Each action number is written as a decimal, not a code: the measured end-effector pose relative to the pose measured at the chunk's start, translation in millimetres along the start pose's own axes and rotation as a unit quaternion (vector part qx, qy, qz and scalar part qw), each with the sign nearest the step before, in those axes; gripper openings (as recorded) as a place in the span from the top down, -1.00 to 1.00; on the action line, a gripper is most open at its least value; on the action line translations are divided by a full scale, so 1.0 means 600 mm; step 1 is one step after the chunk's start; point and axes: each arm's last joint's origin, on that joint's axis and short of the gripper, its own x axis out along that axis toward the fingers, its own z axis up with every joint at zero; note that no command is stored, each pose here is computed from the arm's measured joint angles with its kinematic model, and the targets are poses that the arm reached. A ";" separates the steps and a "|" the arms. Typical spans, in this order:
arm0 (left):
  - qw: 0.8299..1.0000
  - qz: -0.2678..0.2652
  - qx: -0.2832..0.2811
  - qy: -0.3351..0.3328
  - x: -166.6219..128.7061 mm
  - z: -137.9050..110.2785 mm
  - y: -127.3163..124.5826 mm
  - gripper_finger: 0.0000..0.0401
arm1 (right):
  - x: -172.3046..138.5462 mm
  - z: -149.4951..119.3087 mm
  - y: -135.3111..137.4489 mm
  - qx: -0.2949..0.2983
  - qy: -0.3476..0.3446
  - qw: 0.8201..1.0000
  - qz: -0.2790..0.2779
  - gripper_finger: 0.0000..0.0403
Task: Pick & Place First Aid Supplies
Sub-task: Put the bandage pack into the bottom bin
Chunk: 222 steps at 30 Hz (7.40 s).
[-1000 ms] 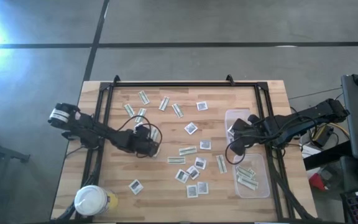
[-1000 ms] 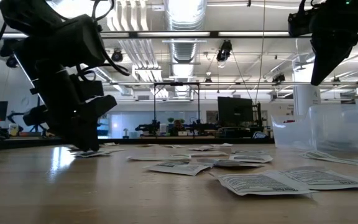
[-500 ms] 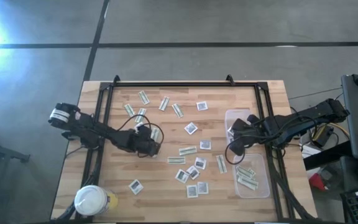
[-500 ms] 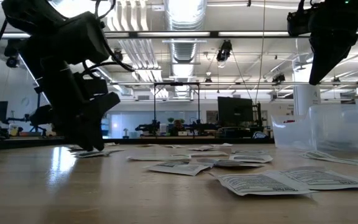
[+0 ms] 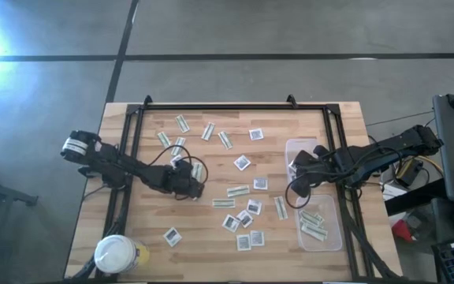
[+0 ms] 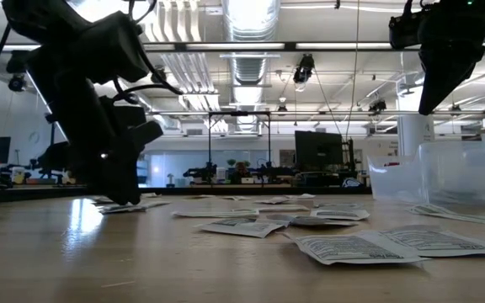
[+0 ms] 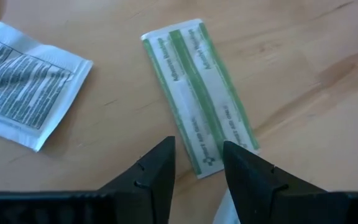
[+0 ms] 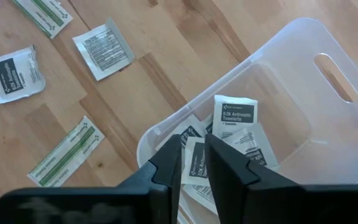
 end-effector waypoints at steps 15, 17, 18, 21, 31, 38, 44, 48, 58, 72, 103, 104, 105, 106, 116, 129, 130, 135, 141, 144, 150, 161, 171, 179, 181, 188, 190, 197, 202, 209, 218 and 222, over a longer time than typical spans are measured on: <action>0.999 0.032 0.002 -0.015 0.017 -0.010 0.007 0.38 | 0.000 0.000 0.000 0.001 -0.001 1.000 0.001 0.68; 0.999 0.036 0.004 -0.017 0.020 -0.011 0.008 0.47 | 0.000 0.000 0.000 0.001 -0.001 1.000 0.001 0.69; 0.999 0.038 0.004 -0.017 0.020 -0.012 0.009 0.53 | 0.000 0.000 0.000 0.001 -0.001 1.000 0.001 0.70; 0.999 0.041 0.014 -0.020 0.021 -0.012 0.009 0.71 | 0.000 0.000 0.000 0.001 -0.001 1.000 0.001 0.71; 0.998 0.042 0.033 -0.031 0.020 -0.009 0.009 0.99 | 0.000 0.000 0.000 0.001 -0.001 1.000 0.001 0.66; 0.997 0.016 0.060 -0.042 -0.002 -0.005 -0.003 1.00 | 0.000 0.000 0.002 0.001 0.010 1.000 0.013 0.67; 0.994 -0.018 0.086 -0.064 -0.025 0.003 -0.026 1.00 | -0.003 -0.004 0.011 -0.007 0.012 0.999 0.035 0.72; 0.991 -0.037 0.099 -0.085 -0.040 0.006 -0.043 1.00 | -0.007 -0.008 0.021 -0.014 0.003 0.998 0.055 0.73; 0.968 -0.100 0.165 -0.160 -0.078 0.014 -0.096 1.00 | -0.024 -0.014 0.066 -0.031 -0.060 0.986 0.153 0.73; 0.936 -0.149 0.236 -0.216 -0.095 0.007 -0.125 1.00 | 0.005 -0.038 0.104 -0.059 -0.147 0.956 0.249 0.74; 0.929 -0.138 0.240 -0.245 -0.101 0.006 -0.128 1.00 | 0.065 -0.064 0.102 -0.027 -0.250 0.918 0.308 0.54; 0.928 -0.139 0.241 -0.248 -0.101 0.007 -0.129 1.00 | 0.062 -0.061 0.103 -0.028 -0.258 0.915 0.309 0.51; 0.927 -0.140 0.244 -0.250 -0.102 0.007 -0.130 1.00 | 0.060 -0.060 0.104 -0.032 -0.265 0.912 0.311 0.48; 0.925 -0.143 0.246 -0.253 -0.103 0.008 -0.131 1.00 | 0.058 -0.059 0.105 -0.039 -0.272 0.910 0.312 0.45; 0.918 -0.127 0.245 -0.285 -0.107 0.012 -0.134 1.00 | 0.049 -0.051 0.109 -0.041 -0.301 0.895 0.326 0.21; 0.904 -0.121 0.240 -0.332 -0.088 -0.006 -0.158 1.00 | 0.045 -0.032 0.102 0.018 -0.357 0.888 0.289 0.14; 0.903 -0.119 0.241 -0.336 -0.085 -0.007 -0.160 1.00 | 0.044 -0.031 0.102 0.022 -0.362 0.886 0.290 0.15; 0.897 -0.108 0.251 -0.346 -0.069 -0.014 -0.179 1.00 | 0.051 -0.029 0.110 0.030 -0.369 0.883 0.287 0.14; 0.889 -0.093 0.277 -0.353 -0.058 -0.017 -0.213 1.00 | 0.080 -0.026 0.135 0.027 -0.371 0.894 0.249 0.16; 0.884 -0.082 0.287 -0.359 -0.053 -0.018 -0.229 1.00 | 0.088 -0.022 0.146 0.029 -0.375 0.898 0.230 0.18; 0.878 -0.065 0.304 -0.364 -0.044 -0.023 -0.246 1.00 | 0.093 -0.011 0.160 0.037 -0.391 0.899 0.193 0.17; 0.877 -0.055 0.305 -0.368 -0.043 -0.026 -0.245 1.00 | 0.102 0.011 0.165 0.078 -0.404 0.897 0.161 0.20; 0.874 -0.051 0.312 -0.369 -0.043 -0.026 -0.246 1.00 | 0.124 0.029 0.167 0.114 -0.397 0.898 0.151 0.21; 0.873 -0.050 0.313 -0.371 -0.044 -0.025 -0.246 1.00 | 0.135 0.046 0.187 0.108 -0.397 0.898 0.158 0.27; 0.873 -0.049 0.313 -0.371 -0.044 -0.025 -0.246 1.00 | 0.139 0.049 0.192 0.098 -0.392 0.900 0.161 0.31; 0.872 -0.047 0.315 -0.372 -0.043 -0.025 -0.245 1.00 | 0.145 0.052 0.198 0.075 -0.389 0.905 0.155 0.68; 0.872 -0.047 0.315 -0.372 -0.043 -0.025 -0.245 1.00 | 0.144 0.054 0.197 0.071 -0.388 0.905 0.160 0.84; 0.872 -0.048 0.315 -0.371 -0.043 -0.026 -0.245 1.00 | 0.143 0.054 0.198 0.048 -0.386 0.907 0.162 0.96; 0.873 -0.052 0.314 -0.370 -0.043 -0.026 -0.245 1.00 | 0.144 0.053 0.198 0.038 -0.385 0.909 0.158 0.96; 0.872 -0.073 0.326 -0.358 -0.042 -0.027 -0.247 1.00 | 0.152 0.046 0.194 0.016 -0.365 0.921 0.135 0.96; 0.870 -0.069 0.353 -0.339 -0.037 -0.032 -0.242 0.65 | 0.157 0.036 0.184 -0.013 -0.333 0.937 0.102 0.96; 0.871 -0.069 0.350 -0.338 -0.037 -0.032 -0.242 0.44 | 0.141 0.030 0.173 -0.028 -0.319 0.943 0.090 0.96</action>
